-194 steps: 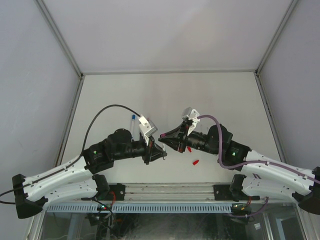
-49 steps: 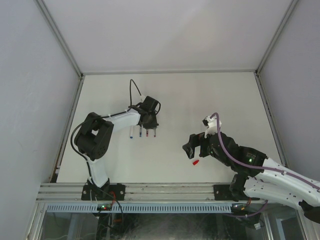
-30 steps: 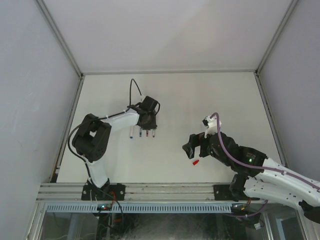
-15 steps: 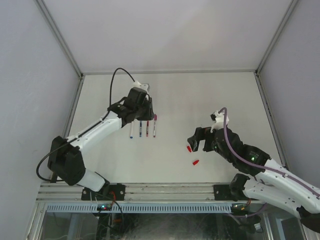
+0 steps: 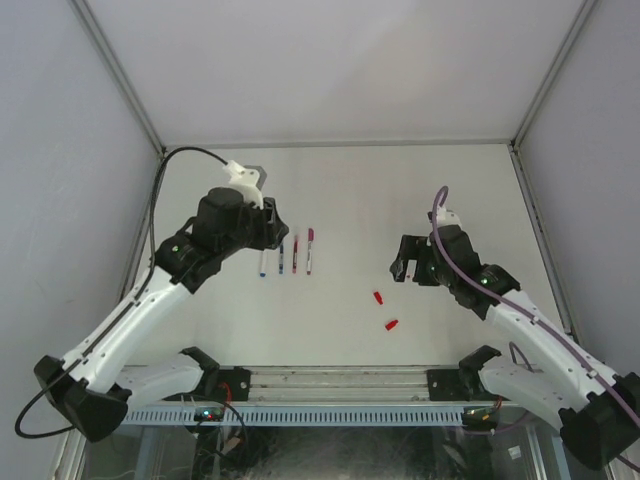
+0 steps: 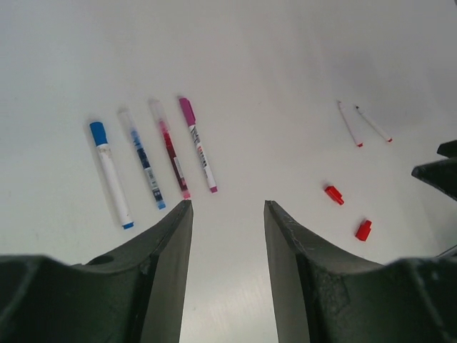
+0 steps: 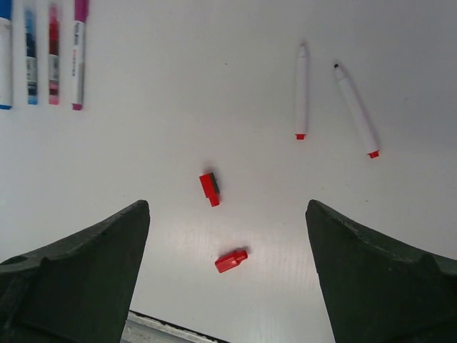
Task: Insert the pens into the pen caps
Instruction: Place the pen at the center of the board, then pick up the pen from the center of the board.
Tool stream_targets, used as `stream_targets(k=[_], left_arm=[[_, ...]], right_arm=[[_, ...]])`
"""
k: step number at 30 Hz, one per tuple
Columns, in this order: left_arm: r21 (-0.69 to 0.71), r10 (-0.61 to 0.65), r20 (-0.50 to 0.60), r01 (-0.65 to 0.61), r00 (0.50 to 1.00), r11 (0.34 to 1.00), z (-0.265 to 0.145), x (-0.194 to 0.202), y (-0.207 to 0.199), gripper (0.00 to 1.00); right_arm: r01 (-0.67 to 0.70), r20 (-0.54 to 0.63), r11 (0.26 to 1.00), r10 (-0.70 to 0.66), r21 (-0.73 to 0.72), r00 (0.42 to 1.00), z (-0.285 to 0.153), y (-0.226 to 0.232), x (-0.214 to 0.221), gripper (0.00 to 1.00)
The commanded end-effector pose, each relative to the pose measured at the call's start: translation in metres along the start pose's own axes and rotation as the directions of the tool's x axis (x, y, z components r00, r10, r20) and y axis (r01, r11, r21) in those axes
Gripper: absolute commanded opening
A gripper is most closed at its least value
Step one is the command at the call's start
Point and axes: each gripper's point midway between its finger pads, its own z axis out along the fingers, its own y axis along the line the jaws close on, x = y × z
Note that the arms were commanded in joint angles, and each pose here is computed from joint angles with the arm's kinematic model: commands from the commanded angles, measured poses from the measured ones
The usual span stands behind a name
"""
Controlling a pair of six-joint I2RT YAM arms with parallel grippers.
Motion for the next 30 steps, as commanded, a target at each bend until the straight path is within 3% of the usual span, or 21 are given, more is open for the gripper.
stream_targets(k=[1,6,14,23,30], left_arm=[[-0.034,0.048,0.019,-0.047,0.999,0.998,-0.018,0.010,0.014,0.50],[-0.046,0.006,0.008,-0.005,1.000,0.999,-0.022,0.015,0.028,0.51],[-0.096,-0.013,0.081,0.021,0.997,0.995,-0.031,0.008,0.048,0.50],[-0.127,-0.010,0.137,0.028,0.990,0.992,-0.041,0.008,0.057,0.56],[-0.125,-0.003,0.126,0.018,0.992,0.992,-0.040,0.009,0.056,0.56]], right_arm=[[0.012,-0.001,1.000,-0.012,0.005,1.000,0.009,-0.002,-0.017,0.89],[0.005,-0.037,0.997,-0.003,0.071,0.999,0.024,-0.018,-0.018,0.88],[0.033,-0.093,0.988,-0.019,0.153,0.996,0.046,-0.035,-0.018,0.90],[0.015,-0.089,0.987,0.000,0.159,0.996,0.060,-0.044,-0.025,0.94],[0.020,-0.131,0.985,0.003,0.171,0.991,0.068,-0.047,-0.024,0.87]])
